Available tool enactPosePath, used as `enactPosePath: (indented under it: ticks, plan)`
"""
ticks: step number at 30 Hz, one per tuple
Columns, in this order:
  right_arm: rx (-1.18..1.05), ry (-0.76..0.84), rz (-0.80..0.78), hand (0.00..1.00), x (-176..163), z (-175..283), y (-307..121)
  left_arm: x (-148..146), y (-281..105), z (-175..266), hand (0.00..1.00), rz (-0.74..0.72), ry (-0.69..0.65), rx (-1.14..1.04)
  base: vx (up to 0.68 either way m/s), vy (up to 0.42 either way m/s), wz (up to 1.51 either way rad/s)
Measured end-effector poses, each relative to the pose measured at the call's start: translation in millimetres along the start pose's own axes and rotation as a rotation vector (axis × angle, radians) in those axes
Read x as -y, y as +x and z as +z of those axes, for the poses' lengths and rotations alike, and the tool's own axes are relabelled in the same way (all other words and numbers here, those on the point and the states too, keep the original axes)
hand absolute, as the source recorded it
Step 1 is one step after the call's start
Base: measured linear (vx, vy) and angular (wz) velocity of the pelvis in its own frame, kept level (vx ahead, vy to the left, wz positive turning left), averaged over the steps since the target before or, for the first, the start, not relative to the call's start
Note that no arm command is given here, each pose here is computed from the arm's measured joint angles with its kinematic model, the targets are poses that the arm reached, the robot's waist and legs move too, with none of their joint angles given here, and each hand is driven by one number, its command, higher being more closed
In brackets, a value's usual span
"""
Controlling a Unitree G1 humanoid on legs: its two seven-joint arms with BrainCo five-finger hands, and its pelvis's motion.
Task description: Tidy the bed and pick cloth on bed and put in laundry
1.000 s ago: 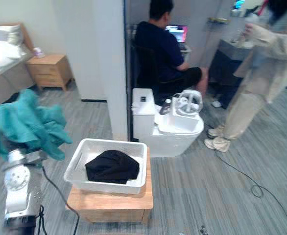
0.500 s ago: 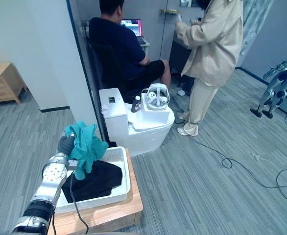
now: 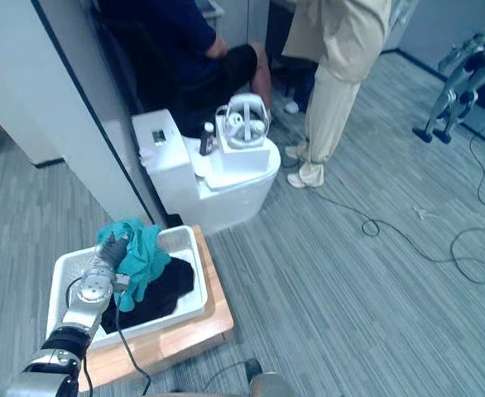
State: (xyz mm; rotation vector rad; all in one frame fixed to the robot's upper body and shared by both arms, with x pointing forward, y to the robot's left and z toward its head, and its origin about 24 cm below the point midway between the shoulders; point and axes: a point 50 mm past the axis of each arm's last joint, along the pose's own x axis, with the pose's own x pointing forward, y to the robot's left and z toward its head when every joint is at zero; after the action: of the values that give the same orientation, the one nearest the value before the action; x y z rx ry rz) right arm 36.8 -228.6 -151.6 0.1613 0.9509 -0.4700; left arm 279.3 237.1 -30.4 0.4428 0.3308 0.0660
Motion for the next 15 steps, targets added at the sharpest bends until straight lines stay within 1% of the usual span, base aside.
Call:
enactPosePath:
  ticks: [1,4,6,10,13,15]
  plan:
    - [0.016,0.003,0.013,0.00,-2.4,4.7,1.9,6.3,-4.0,-10.7,1.00,-0.037,0.005,-0.041,0.08,-0.007,-0.11]
    - [0.029,-0.004,0.042,0.00,-8.2,9.5,4.3,21.4,-14.5,-31.6,1.00,-0.089,0.018,-0.122,0.11,0.007,-0.10]
    - [0.037,-0.017,0.071,0.00,-13.8,12.4,5.7,24.6,-16.6,-38.3,1.00,-0.096,0.014,-0.167,0.08,-0.003,-0.07]
    - [0.055,-0.034,0.102,0.00,-19.5,15.2,6.1,18.5,-16.2,-44.7,1.00,-0.056,-0.003,-0.236,0.05,-0.013,-0.13]
    - [0.109,-0.035,0.122,0.00,-25.2,28.0,10.2,8.6,-10.7,-42.7,1.00,0.006,-0.048,-0.272,0.00,-0.025,-0.08]
    - [0.134,-0.048,0.146,0.00,-30.7,32.8,10.6,4.1,-5.0,-38.6,1.00,0.073,-0.109,-0.298,0.00,-0.009,-0.03]
